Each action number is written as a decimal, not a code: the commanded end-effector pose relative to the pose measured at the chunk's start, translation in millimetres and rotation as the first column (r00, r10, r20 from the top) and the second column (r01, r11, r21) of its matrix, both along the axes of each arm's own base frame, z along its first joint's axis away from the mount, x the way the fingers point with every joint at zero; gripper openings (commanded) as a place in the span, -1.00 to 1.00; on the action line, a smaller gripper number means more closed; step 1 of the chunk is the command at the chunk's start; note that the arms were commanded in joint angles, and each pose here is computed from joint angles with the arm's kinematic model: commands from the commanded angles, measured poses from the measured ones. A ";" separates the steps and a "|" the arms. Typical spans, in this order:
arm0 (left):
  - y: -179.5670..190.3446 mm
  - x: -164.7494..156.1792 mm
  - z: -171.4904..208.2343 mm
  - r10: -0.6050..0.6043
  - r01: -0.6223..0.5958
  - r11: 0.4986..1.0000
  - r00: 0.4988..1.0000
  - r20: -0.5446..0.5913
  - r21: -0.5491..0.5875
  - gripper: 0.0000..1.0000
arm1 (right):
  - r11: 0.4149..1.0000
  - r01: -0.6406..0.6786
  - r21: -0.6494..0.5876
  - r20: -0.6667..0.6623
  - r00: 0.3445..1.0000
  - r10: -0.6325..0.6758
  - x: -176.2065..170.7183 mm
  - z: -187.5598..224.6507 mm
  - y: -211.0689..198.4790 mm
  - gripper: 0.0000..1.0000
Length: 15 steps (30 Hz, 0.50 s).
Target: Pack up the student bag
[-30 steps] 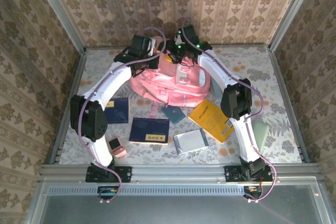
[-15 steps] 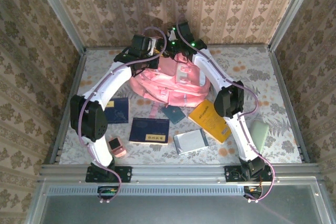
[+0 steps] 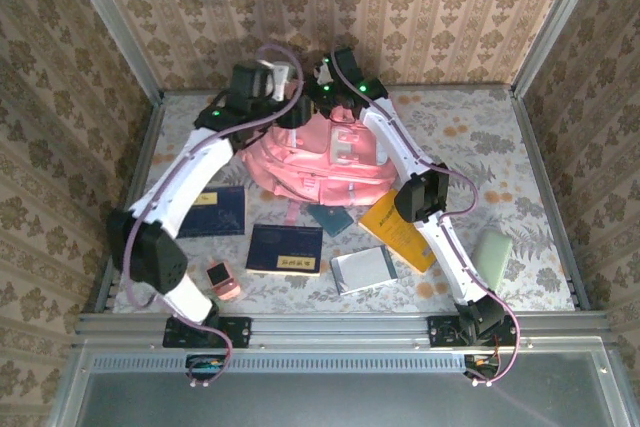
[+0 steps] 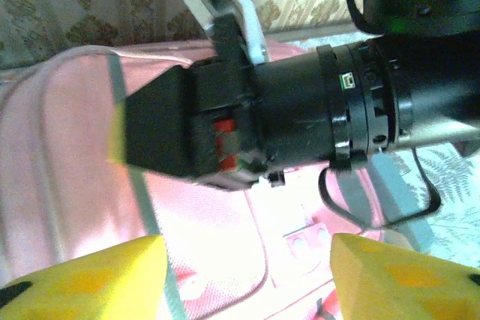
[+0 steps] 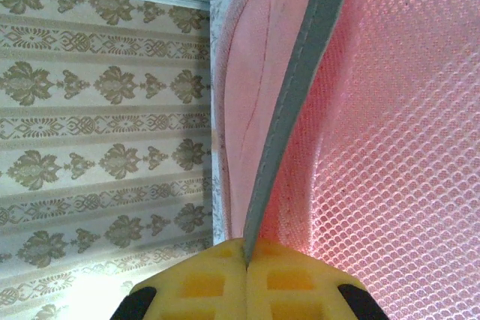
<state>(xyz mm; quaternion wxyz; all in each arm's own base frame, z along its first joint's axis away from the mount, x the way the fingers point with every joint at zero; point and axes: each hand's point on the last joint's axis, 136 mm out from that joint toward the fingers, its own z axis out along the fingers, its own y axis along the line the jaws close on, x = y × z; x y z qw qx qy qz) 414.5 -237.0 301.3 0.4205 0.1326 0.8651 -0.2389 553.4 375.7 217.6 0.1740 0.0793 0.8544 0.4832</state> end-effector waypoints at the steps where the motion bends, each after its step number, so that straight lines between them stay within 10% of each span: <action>1: 52.6 2.5 -15.7 0.146 -0.165 0.975 0.980 -0.137 -0.145 0.03 | 0.994 -0.098 0.041 0.061 0.994 0.096 -15.5 29.2 1.8 -1.00; 6: 108.0 15.0 -67.5 0.251 -0.344 0.898 0.913 -0.323 -0.274 -0.21 | 0.990 -0.139 0.035 0.072 0.988 0.136 -23.6 29.9 2.0 -1.00; 15: 94.5 44.9 -96.0 0.144 -0.305 0.871 0.908 -0.394 -0.385 -0.26 | 0.984 -0.175 0.036 0.039 0.984 0.174 -32.1 16.2 7.0 -1.00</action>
